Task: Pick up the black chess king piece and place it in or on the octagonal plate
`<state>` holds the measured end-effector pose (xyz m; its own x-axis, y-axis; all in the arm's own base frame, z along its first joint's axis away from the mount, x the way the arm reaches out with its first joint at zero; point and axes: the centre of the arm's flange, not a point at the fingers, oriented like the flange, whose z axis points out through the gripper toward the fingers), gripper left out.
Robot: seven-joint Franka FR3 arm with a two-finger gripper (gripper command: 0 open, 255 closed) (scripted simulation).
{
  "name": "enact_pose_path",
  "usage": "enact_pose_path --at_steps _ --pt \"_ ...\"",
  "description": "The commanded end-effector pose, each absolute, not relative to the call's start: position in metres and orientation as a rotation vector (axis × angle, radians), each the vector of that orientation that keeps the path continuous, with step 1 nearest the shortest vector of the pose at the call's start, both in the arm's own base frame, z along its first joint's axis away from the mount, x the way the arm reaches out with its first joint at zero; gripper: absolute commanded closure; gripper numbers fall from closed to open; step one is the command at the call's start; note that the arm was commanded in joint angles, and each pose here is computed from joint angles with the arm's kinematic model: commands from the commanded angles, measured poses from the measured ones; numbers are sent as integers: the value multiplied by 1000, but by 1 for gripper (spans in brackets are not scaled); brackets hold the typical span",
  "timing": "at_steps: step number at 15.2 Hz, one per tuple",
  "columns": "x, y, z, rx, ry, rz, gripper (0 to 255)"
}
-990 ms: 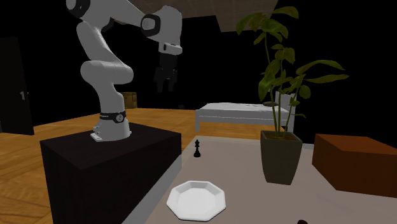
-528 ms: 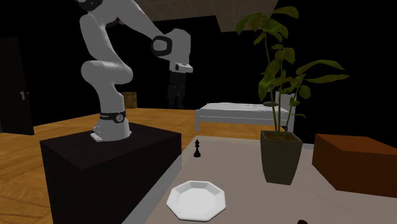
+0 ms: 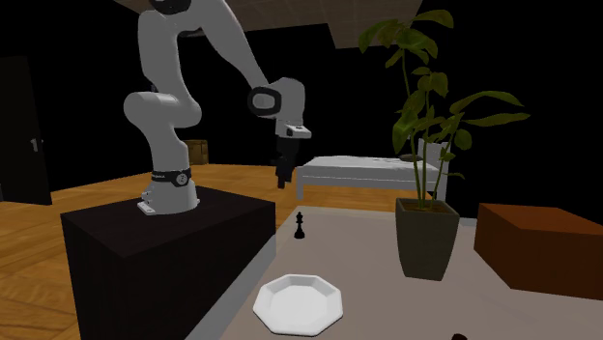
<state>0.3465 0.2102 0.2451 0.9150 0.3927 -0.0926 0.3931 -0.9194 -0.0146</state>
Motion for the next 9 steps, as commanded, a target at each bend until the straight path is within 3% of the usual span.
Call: enact_pose_path --at_steps 1,9 --pt "346 226 225 3066 660 -133 0" --pt "353 283 153 3043 762 -90 0"
